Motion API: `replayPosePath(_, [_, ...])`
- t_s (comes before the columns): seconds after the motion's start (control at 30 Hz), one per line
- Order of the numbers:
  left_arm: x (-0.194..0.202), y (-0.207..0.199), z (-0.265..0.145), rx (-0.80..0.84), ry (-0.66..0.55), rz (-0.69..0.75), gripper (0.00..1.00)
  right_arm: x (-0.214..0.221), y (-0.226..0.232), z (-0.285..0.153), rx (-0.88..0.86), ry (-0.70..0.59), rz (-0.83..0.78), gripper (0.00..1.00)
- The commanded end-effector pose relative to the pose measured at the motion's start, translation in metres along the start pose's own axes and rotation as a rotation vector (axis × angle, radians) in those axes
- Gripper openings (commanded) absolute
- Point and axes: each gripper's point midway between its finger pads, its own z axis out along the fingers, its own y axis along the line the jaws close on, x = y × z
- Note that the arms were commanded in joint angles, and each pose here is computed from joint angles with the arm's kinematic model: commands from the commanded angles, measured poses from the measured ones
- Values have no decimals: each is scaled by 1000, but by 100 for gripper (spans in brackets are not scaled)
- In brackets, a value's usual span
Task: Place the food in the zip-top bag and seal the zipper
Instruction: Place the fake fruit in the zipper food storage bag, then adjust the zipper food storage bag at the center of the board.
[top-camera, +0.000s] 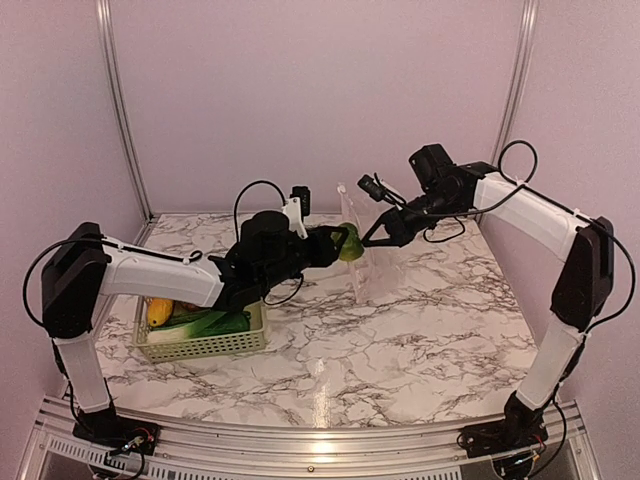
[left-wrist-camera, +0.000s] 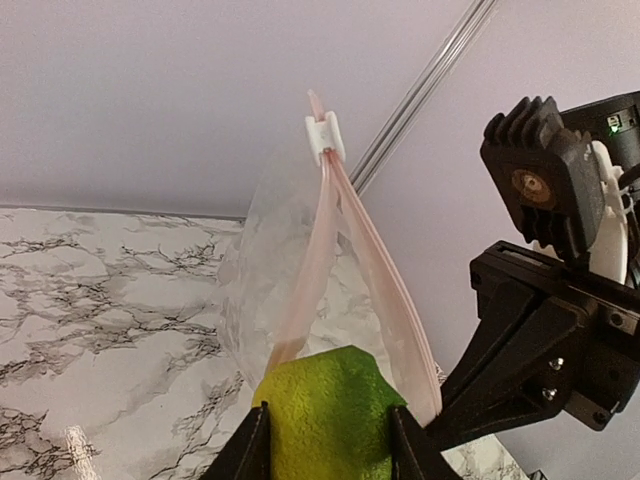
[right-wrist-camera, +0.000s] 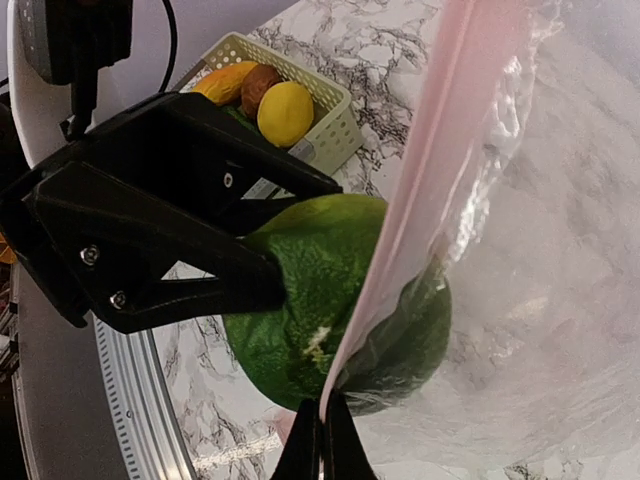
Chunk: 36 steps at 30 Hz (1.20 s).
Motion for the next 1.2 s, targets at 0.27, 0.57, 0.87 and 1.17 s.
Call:
replayPosePath(0.27, [12, 7, 43, -58, 27, -5, 4, -12, 50, -10, -160, -37, -49, 0])
replayPosePath(0.57, [-17, -26, 17, 47, 4, 46, 61, -20, 20, -29, -99, -89, -15, 0])
replayPosePath(0.87, [-50, -34, -12, -1, -16, 83, 80, -23, -2, -44, -73, -130, 26, 0])
replayPosePath(1.17, [-6, 8, -12, -174, 87, -50, 69, -25, -1, -46, -85, -137, 26, 0])
